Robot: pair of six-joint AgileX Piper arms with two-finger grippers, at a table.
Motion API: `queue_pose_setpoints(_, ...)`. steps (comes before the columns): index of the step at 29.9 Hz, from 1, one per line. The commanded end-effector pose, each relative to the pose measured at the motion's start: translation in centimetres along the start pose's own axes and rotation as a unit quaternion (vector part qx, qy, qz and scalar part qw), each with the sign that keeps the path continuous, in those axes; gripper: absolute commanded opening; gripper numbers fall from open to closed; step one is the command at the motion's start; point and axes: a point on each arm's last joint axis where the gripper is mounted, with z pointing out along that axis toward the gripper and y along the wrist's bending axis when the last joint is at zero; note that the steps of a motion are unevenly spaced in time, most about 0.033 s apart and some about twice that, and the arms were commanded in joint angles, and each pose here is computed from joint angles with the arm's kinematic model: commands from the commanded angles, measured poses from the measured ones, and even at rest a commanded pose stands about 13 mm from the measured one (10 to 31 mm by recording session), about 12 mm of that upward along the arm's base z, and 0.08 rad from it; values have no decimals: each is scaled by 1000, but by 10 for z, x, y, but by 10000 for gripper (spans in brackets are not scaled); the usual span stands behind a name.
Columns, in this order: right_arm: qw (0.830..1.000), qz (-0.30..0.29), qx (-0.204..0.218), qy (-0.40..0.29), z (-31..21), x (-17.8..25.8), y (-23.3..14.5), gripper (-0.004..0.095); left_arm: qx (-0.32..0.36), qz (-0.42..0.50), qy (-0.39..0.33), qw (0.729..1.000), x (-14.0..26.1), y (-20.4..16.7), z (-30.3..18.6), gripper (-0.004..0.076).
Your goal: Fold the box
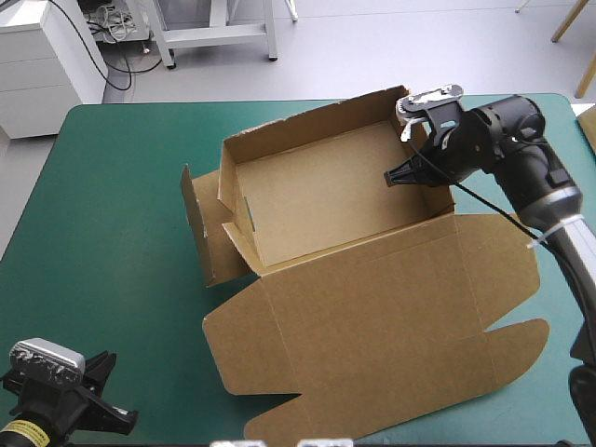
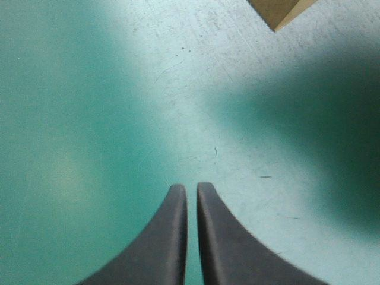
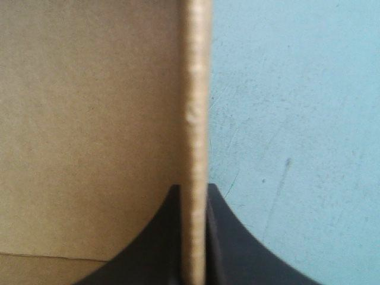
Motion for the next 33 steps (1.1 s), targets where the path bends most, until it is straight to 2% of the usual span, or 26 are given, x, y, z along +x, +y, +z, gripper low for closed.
queue_pose_setpoints(1,996,10,7,-83,-51,0,-4,-21,1,-2,-36,999,-11,1,-4,176)
queue_pose_setpoints(4,995,11,8,-101,-67,4,-5,-21,-1,-3,-48,999,-13,1,-4,364)
queue_pose_setpoints(6,994,12,9,-113,-77,6,-5,-21,-2,-3,-63,998,-16,1,-4,432)
queue_pose_setpoints(12,992,13,9,-128,-90,11,-6,-21,18,-30,-87,996,-20,-2,-5,433)
queue_pose_setpoints(16,991,13,9,-129,-91,11,-6,-21,14,-84,-108,990,-28,0,-2,421)
queue_pose_setpoints(24,992,8,10,-129,-92,13,-6,-22,14,-104,-33,994,-52,2,30,419)
queue_pose_setpoints(33,992,-4,11,-129,-92,13,-6,-22,-17,-143,42,989,-117,14,73,420)
